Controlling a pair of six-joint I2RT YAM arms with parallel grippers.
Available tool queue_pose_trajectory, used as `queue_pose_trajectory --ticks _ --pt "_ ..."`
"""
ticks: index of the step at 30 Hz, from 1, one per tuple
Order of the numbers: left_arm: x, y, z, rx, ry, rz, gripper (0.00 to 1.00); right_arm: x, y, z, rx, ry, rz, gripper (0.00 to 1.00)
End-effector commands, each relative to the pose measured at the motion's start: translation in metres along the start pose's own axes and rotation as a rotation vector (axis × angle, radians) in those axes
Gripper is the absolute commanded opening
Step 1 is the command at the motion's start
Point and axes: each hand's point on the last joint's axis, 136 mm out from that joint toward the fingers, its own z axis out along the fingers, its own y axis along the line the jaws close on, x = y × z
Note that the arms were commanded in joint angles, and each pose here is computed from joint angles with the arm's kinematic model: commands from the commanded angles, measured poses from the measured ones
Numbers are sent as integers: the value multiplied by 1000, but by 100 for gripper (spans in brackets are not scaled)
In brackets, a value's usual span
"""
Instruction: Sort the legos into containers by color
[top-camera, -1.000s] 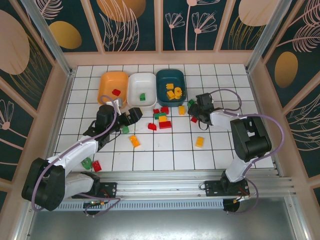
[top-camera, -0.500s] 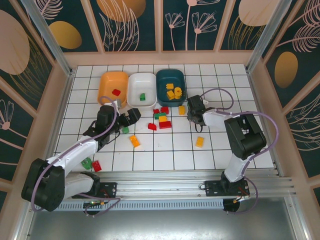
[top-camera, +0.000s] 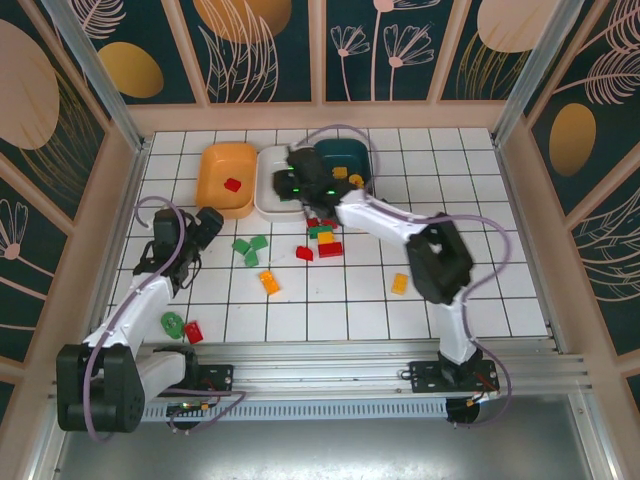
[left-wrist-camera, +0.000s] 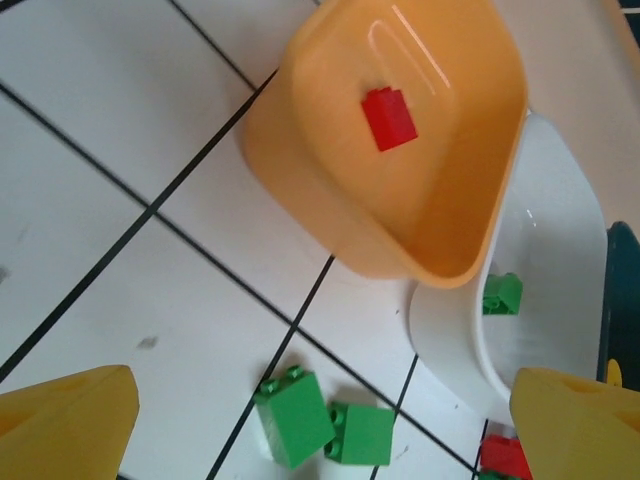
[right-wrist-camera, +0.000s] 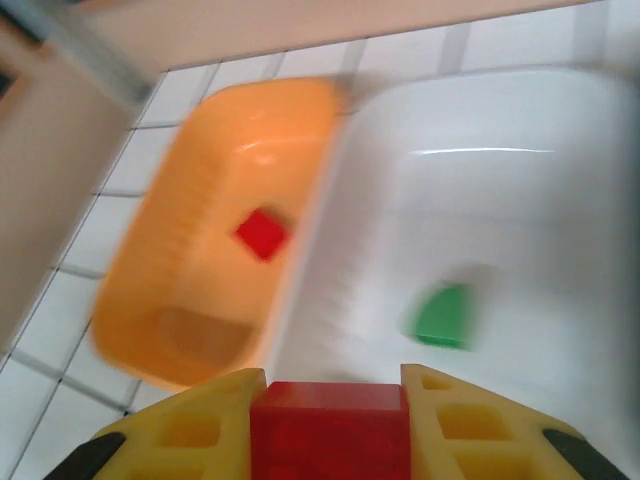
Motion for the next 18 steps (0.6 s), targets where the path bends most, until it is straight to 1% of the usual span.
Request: queue_pose_trajectory --ticks 1,2,6,10,11,12,14,16,18 --pt "10 17 -9 -34 26 -30 96 24 43 35 -123 140 -82 21" --pt "14 21 -10 -42 36 -22 96 32 47 47 -129 172 -85 22" --pt "19 26 -15 -55 54 7 97 34 57 81 -149 176 -107 22" --pt "20 17 -19 -15 72 29 97 28 55 90 -142 139 -110 23" --pt "20 16 -18 -10 73 28 97 29 54 91 -142 140 -108 25" --pt "21 15 -18 -7 75 24 97 30 52 92 -137 144 -106 31" --pt "22 12 -17 9 83 20 97 32 50 92 -134 153 -113 46" --pt "23 9 -16 28 91 15 97 31 50 91 -140 155 -128 55" --pt "24 4 -14 52 102 4 98 22 54 87 -150 137 -138 59"
